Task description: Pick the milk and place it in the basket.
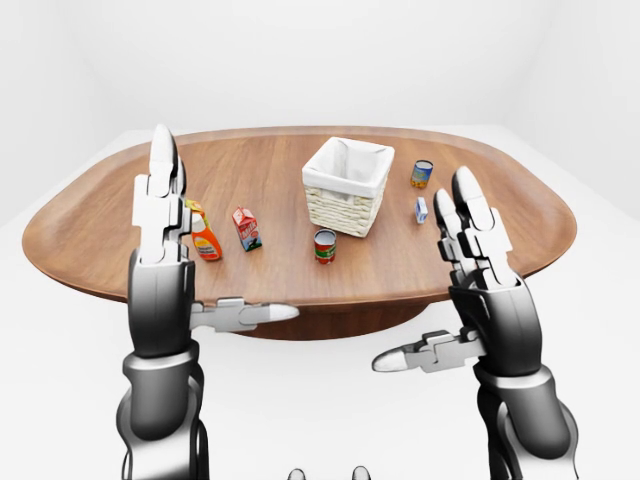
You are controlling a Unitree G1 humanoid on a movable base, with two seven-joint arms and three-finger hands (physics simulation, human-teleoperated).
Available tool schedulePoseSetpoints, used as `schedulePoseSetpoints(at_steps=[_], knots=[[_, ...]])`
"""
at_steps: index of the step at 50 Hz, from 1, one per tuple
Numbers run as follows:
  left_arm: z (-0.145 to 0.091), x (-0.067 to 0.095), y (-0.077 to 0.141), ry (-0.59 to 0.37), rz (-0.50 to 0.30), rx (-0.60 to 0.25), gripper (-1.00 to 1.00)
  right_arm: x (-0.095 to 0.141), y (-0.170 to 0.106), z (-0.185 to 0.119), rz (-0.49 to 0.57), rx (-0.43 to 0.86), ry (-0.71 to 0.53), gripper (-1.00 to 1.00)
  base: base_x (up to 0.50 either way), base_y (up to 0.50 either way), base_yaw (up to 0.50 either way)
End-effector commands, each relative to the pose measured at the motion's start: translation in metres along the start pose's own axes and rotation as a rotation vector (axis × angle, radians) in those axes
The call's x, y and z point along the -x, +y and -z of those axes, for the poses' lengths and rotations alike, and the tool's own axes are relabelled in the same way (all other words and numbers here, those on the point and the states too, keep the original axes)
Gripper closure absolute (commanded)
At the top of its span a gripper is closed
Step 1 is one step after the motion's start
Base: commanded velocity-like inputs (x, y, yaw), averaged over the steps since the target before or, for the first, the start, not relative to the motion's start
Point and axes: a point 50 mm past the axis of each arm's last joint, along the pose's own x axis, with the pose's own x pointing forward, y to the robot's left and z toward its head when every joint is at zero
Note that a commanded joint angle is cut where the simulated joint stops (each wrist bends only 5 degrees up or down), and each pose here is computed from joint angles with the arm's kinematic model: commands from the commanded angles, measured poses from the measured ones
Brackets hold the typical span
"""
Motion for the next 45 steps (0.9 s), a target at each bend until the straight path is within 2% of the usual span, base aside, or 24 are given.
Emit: schedulePoseSetpoints(at_steps=[1,9,45], knots=[[-0.0001,0.0021,-0.0013,0.008,0.006,-0.003,-1.0,-0.0006,-0.0018,-0.003,0.006,-0.001,-0.002,-1.0,0.0,0.0,0.0],[0.0005,0.0016,-0.0017,0.009,0.006,-0.002,-1.0,-0.0008,-0.003,-0.0007,0.011,-0.016,0.008,-1.0,0.04,0.0,0.0],[0.0032,0.0025,-0.0037,0.023,0.01,0.003,-1.0,-0.0009,-0.0028,-0.0038,0.01,-0.026,-0.007,-1.0,0.25,0.0,0.0]])
